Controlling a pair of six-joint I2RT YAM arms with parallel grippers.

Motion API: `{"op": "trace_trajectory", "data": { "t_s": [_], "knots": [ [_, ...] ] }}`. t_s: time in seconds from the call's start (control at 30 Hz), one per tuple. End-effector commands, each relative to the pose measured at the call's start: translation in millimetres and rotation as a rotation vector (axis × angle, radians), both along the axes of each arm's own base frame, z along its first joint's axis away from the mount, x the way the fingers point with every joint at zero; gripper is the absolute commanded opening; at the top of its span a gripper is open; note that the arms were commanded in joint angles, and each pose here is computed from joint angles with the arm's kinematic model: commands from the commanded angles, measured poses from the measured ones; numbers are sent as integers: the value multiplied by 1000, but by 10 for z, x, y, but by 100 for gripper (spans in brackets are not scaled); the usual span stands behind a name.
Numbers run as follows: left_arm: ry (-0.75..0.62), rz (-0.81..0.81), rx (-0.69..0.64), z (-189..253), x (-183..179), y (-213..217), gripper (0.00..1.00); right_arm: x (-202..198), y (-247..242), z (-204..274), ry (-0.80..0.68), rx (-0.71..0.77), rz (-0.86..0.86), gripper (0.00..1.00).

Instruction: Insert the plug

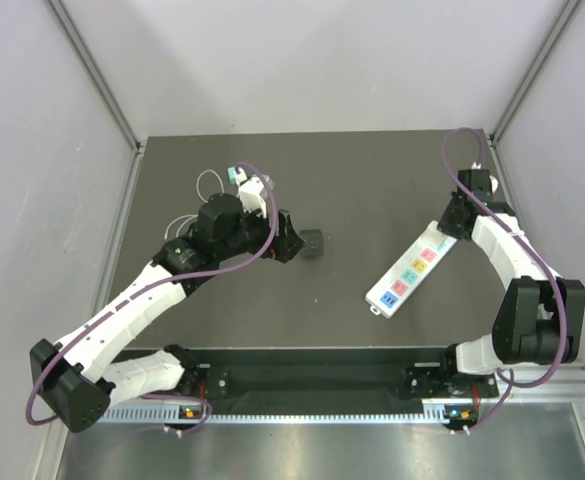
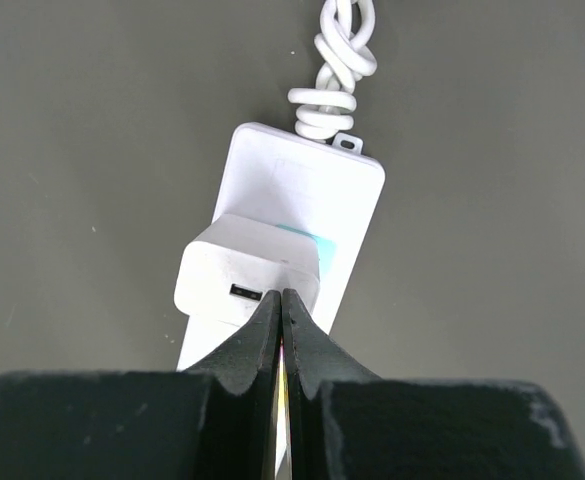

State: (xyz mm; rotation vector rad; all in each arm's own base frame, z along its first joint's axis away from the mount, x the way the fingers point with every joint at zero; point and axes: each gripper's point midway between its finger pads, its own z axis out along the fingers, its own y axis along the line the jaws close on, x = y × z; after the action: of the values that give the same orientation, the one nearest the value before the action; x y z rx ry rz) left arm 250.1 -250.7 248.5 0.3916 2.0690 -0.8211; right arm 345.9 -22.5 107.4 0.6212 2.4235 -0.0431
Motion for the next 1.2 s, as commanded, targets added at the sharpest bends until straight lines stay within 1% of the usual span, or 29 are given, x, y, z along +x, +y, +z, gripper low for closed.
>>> {"op": "trace_trajectory", "data": {
  "t_s": [0.0,0.23,0.37,0.47,0.53,0.63,0.77,0.83,0.97,1.0,1.03,1.07,1.1,1.13,1.17],
  "knots": [
    [-50,2,-17,111,46,-5,95,-136,-95,-171,67,-23,-29,0],
    [-51,30,1,74,97,30,95,-50,18,229,-31,24,21,0],
    [-42,45,22,7,138,41,95,-20,93,371,-93,55,41,0],
    [-32,63,48,-65,186,56,96,-20,180,315,-117,93,72,0],
    [-26,74,68,-110,206,70,96,-60,171,172,-78,91,67,0],
    [-11,93,119,-223,247,69,96,-90,75,-19,-20,38,65,0],
    [18,99,134,-210,291,36,97,-110,69,-159,43,26,97,0],
    [22,147,149,-223,352,86,98,-81,92,-90,25,32,112,0],
    [69,156,195,-365,421,48,98,-47,197,224,-79,66,152,1],
    [77,156,202,-396,441,32,98,-55,331,378,-132,119,203,2],
    [100,159,228,-503,471,22,98,-58,399,454,-160,144,227,7],
    [106,158,235,-525,499,0,98,-81,536,604,-217,192,284,17],
    [114,157,244,-562,525,-21,98,-100,605,679,-245,215,314,23],
    [148,149,273,-707,549,-53,98,-119,661,746,-271,230,342,30],
    [149,143,274,-692,583,-108,98,-121,709,826,-307,242,369,35]
  ]
}}
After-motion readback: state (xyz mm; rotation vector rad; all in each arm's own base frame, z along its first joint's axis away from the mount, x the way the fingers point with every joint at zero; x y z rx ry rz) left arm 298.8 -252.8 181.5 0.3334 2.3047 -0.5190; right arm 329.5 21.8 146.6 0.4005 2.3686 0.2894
